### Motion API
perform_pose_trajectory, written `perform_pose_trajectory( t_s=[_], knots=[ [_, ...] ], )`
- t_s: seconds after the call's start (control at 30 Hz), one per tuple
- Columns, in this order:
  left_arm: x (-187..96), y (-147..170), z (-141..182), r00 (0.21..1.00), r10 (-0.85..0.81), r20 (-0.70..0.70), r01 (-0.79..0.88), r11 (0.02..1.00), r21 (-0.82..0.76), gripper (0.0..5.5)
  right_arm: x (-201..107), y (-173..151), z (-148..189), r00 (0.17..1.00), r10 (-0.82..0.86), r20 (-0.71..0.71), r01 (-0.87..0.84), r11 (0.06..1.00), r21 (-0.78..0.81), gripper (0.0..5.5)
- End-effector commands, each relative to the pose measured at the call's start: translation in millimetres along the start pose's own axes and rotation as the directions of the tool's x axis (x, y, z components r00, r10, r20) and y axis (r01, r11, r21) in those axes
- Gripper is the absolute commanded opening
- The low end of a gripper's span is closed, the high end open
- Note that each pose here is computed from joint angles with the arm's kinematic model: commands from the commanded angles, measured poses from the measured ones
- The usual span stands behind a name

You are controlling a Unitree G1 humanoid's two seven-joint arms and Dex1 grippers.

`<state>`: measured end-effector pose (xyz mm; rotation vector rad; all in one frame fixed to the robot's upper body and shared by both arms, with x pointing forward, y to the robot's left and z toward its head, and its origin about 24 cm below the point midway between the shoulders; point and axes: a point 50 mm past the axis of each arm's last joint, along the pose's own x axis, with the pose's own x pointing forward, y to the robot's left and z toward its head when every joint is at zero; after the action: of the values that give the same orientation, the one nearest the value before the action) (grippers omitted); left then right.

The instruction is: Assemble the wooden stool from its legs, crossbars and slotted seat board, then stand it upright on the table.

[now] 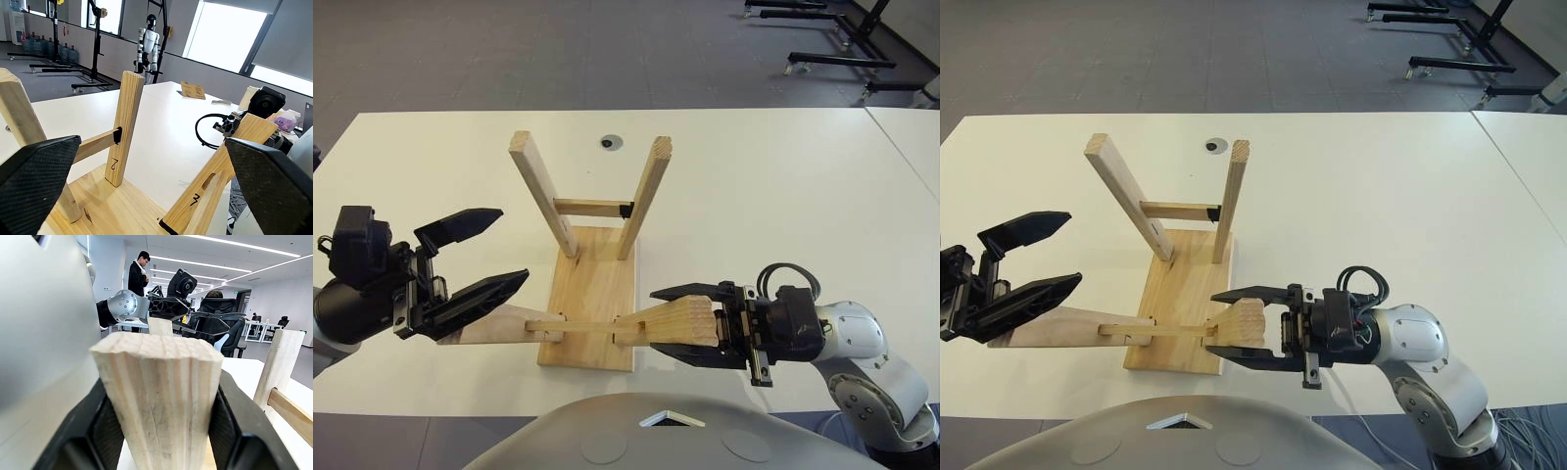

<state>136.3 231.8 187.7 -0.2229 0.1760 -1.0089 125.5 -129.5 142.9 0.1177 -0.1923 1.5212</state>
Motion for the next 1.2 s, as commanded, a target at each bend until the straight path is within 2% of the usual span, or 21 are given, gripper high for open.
perform_pose_trajectory(
  t_s=[0.03,0.37,0.57,0.73,1.2],
  knots=[
    [-1.5,8.1,-6.1,0.996,0.045,-0.075,-0.046,0.999,-0.021,5.4,4.0,11.8,-9.8,0.994,0.104,-0.035,-0.101,0.992,0.074,2.04],
    [1.6,13.0,-3.7,0.995,0.01,-0.101,-0.011,1.0,-0.01,5.4,13.1,2.5,-10.2,0.999,0.049,0.007,-0.049,0.998,0.043,2.04],
    [2.3,13.7,-2.5,0.994,0.005,-0.105,-0.006,1.0,-0.004,5.4,7.1,-1.3,-10.3,1.0,0.022,0.0,-0.022,0.998,0.053,2.04],
    [3.9,12.6,-1.5,0.993,-0.002,-0.115,0.002,1.0,0.0,5.4,2.2,1.0,-11.8,1.0,0.008,-0.007,-0.008,0.998,0.067,2.04],
    [19.8,2.5,4.4,0.986,-0.082,-0.144,0.086,0.996,0.026,5.4,15.1,4.0,-9.9,1.0,0.002,0.023,-0.003,0.998,0.059,2.04]
  ],
)
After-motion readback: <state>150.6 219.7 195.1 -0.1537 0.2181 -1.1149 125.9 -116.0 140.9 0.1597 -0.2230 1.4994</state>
